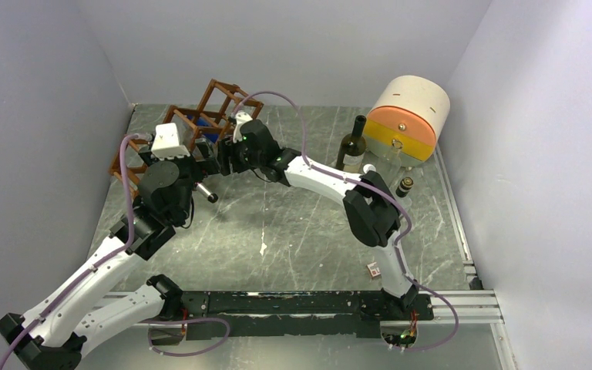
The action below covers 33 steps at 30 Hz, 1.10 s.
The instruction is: Put the wine bottle on the wine rack
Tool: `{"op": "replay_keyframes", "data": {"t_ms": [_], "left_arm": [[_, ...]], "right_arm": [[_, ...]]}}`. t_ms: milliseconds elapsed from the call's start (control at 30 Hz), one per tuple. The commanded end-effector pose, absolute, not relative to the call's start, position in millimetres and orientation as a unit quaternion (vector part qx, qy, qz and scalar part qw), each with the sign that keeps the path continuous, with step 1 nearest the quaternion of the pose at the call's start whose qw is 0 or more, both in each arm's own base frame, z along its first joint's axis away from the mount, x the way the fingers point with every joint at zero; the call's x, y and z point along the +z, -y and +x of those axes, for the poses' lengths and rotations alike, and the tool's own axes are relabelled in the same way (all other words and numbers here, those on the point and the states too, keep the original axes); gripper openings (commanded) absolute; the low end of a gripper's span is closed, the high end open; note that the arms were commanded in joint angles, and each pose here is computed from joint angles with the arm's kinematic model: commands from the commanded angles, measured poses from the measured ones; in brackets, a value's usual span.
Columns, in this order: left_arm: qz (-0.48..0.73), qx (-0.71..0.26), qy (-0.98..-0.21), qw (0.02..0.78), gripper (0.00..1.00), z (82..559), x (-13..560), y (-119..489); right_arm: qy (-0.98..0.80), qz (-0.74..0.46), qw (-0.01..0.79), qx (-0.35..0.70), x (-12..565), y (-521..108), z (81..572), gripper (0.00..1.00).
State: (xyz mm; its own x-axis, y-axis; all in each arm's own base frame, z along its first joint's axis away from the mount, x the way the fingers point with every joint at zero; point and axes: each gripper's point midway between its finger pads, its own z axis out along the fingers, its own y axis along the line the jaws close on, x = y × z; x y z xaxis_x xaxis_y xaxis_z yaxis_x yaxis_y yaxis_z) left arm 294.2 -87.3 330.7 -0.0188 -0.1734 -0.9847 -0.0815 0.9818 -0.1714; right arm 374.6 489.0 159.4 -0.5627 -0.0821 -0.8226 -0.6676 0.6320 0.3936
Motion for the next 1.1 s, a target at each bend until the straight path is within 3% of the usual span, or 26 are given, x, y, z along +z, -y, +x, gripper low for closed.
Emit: {"op": "replay_keyframes", "data": {"t_ms": [0, 200, 667, 833, 1067], "left_arm": [[-0.083, -0.038, -0.706, 0.702, 0.97, 294.4, 342.8, 88.1], [-0.055, -0.052, -0.695, 0.715, 0.97, 291.2, 350.8, 93.2], [0.055, -0.142, -0.681, 0.716, 0.97, 284.2, 354.8, 141.2], [0.073, -0.172, -0.665, 0.723, 0.97, 278.5, 358.5, 151.1], [0.102, -0.181, -0.665, 0.717, 0.97, 276.8, 355.1, 160.8]], "right_arm": [[-0.792, -0.222, 0.439, 0.361, 201.7, -476.6, 374.6, 0.66], [-0.809, -0.144, 0.5, 0.272, 242.2, -408.3, 383.1, 0.66], [-0.797, 0.003, 0.604, 0.021, 318.7, -207.0, 351.5, 0.72], [-0.793, 0.132, 0.594, -0.014, 322.6, -140.6, 362.1, 0.75], [-0.801, 0.137, 0.581, -0.039, 311.8, -116.8, 382.3, 0.75]]}}
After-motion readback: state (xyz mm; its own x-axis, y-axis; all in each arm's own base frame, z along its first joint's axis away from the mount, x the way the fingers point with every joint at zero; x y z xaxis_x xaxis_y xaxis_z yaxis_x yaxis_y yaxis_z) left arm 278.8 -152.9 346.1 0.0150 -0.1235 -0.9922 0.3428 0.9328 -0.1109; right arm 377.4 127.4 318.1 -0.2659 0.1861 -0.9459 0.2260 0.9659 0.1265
